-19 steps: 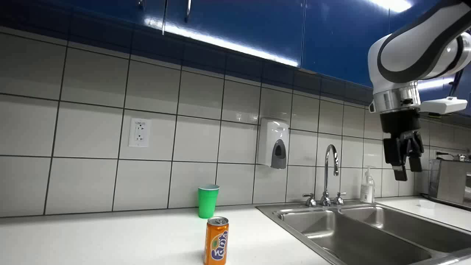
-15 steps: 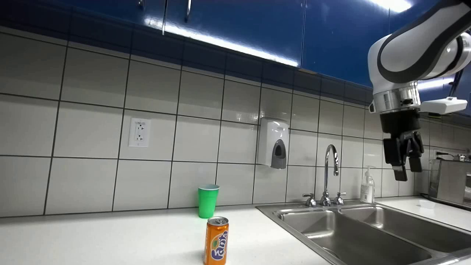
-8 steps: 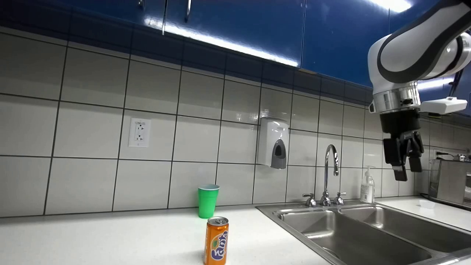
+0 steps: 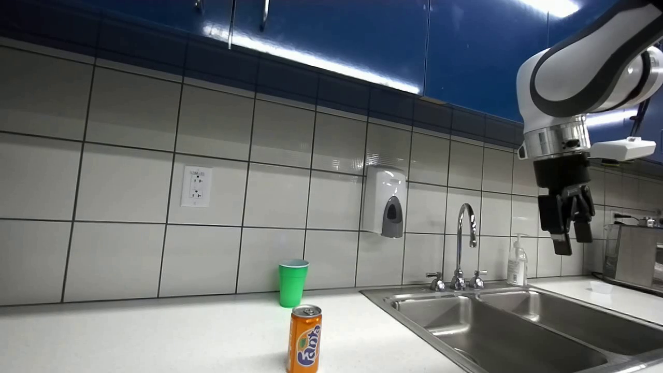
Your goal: Put the can inside the sink
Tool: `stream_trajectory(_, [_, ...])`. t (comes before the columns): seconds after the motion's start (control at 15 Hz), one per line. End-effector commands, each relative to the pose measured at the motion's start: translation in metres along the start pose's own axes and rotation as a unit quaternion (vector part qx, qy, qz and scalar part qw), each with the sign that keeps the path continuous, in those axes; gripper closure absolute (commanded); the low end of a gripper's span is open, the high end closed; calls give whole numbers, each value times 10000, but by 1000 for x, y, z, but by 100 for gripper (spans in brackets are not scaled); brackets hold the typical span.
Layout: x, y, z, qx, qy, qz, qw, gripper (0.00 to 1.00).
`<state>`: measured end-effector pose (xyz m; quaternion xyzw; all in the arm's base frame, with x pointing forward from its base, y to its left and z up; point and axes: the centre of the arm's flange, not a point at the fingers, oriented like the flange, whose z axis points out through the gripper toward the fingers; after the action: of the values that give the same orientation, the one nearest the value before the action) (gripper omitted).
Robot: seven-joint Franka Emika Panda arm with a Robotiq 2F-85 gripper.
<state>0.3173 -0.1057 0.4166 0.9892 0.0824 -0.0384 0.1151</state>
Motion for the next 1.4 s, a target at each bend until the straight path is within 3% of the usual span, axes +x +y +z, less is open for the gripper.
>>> stream_trajectory(0.0, [15,-18,6,46,128,-85,9999,0])
stream_trajectory(0.33, [43,-58,17,204,255,-516,9981,0])
stream_trajectory(0.73, [75,-131,25,300,282,-1098,9931,0])
stream_trajectory(1.33, [110,-225,38,112,72,-1877,9821,0])
